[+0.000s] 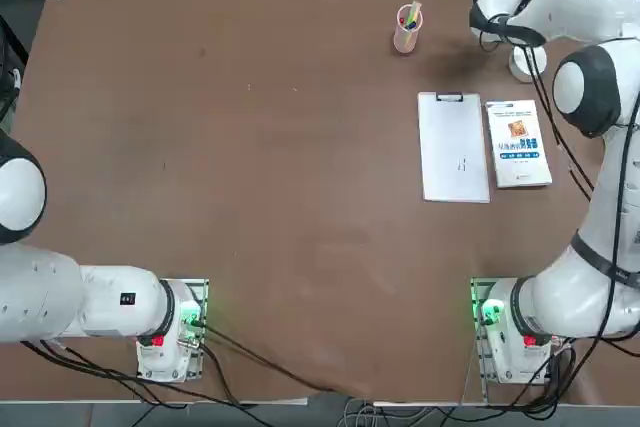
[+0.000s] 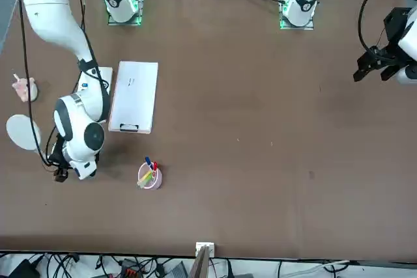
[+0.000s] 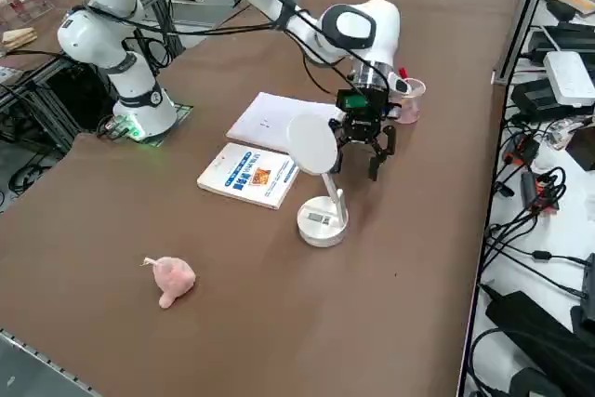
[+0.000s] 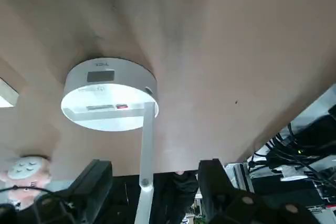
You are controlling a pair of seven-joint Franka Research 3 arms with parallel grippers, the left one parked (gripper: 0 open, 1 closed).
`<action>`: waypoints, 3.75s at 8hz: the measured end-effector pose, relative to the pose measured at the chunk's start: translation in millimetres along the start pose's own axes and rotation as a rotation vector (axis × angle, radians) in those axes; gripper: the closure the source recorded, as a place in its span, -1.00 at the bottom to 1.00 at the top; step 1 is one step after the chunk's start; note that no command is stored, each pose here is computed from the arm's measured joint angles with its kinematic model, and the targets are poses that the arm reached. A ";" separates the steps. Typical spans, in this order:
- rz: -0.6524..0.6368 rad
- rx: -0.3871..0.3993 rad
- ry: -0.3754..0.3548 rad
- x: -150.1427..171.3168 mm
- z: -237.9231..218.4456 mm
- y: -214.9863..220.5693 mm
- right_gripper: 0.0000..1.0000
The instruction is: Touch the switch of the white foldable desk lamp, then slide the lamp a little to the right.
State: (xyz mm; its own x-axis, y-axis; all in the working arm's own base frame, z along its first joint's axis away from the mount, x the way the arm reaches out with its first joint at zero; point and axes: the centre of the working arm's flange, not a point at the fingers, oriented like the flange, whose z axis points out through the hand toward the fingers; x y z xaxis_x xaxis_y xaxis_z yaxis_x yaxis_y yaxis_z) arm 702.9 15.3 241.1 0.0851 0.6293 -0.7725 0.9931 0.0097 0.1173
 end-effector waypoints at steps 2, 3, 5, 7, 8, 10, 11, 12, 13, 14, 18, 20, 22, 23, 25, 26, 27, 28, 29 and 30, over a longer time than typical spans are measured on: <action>-0.019 0.011 -0.022 5.6 14.9 -3.2 -1.00; -0.028 0.009 -0.036 3.8 20.1 -3.2 -1.00; -0.036 0.012 -0.053 -4.5 28.4 -2.5 -1.00; -0.048 0.028 -0.056 -13.5 39.5 -2.9 -0.87; -0.055 0.033 -0.057 -16.2 42.6 -3.1 -0.69; -0.060 0.045 -0.065 -17.5 44.2 -4.3 0.13; -0.063 0.051 -0.070 -18.1 44.8 -5.0 0.22; -0.066 0.054 -0.072 -18.3 45.0 -5.3 0.28; -0.069 0.054 -0.073 -18.3 44.8 -5.3 0.44; -0.071 0.053 -0.073 -17.7 44.2 -5.2 0.60; -0.080 0.052 -0.073 -17.4 42.8 -4.9 0.68; -0.081 0.081 -0.084 -17.6 40.3 -7.7 0.68; -0.016 0.157 -0.059 -32.6 36.1 -4.6 0.68; 0.034 0.190 -0.044 -49.6 34.9 0.9 0.68; 0.149 0.264 -0.006 -92.2 60.3 3.8 0.68; 0.213 0.303 0.013 -114.2 79.4 2.2 0.68; 0.282 0.340 0.021 -133.3 98.6 -1.8 0.68; 0.335 0.369 0.018 -146.5 114.2 -6.9 0.68; 0.372 0.402 0.018 -153.8 125.6 -12.4 0.68; 0.398 0.439 0.020 -157.1 133.1 -17.7 0.68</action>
State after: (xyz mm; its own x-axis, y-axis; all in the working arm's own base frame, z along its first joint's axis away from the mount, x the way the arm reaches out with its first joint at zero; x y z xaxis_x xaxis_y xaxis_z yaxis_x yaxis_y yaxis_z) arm 682.8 -187.2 277.3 0.4609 0.5335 -0.7092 0.8262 -0.5497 0.1234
